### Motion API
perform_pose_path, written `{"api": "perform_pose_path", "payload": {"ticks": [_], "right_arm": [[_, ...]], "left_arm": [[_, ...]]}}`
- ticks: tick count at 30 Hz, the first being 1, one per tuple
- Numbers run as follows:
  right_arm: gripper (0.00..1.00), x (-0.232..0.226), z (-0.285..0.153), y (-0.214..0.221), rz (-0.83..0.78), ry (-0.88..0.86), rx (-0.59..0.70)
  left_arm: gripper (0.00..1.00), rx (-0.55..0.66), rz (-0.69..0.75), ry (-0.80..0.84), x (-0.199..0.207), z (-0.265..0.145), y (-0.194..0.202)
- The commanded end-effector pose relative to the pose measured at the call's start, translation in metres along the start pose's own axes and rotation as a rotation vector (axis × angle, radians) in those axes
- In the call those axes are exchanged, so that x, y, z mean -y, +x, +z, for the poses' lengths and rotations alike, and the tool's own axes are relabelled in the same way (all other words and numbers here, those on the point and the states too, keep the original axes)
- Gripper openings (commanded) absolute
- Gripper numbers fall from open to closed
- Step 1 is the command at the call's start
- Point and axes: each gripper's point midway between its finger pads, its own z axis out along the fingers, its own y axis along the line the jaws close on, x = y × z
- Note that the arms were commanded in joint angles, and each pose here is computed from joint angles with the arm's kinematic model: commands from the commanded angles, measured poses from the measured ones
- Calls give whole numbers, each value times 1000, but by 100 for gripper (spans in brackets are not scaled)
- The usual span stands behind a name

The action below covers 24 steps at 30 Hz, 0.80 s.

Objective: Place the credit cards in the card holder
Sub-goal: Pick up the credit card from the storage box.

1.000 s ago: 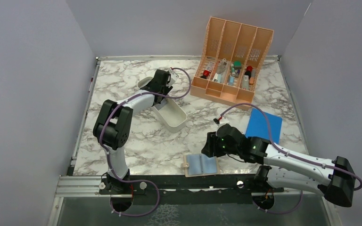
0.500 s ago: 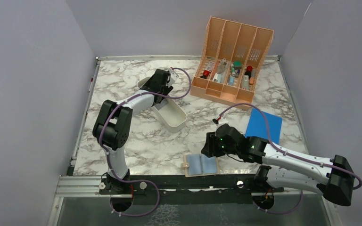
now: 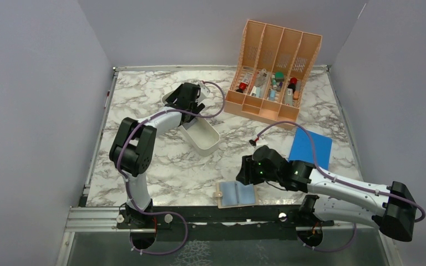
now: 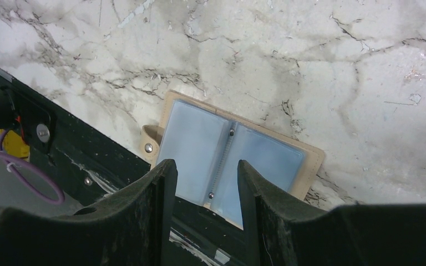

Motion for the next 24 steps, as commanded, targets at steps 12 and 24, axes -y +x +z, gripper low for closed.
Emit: {"api": "perform_pose_path", "payload": {"ticks": [12,24], "right_arm": [[50,-6,-3,-7,-1,-24,33],[50,-5,-3,-10,-7,-10,37]], "left_arm": [[84,-24,55,-113,-16,14,4],[66,-22,65,-128,-22,23,0]]}}
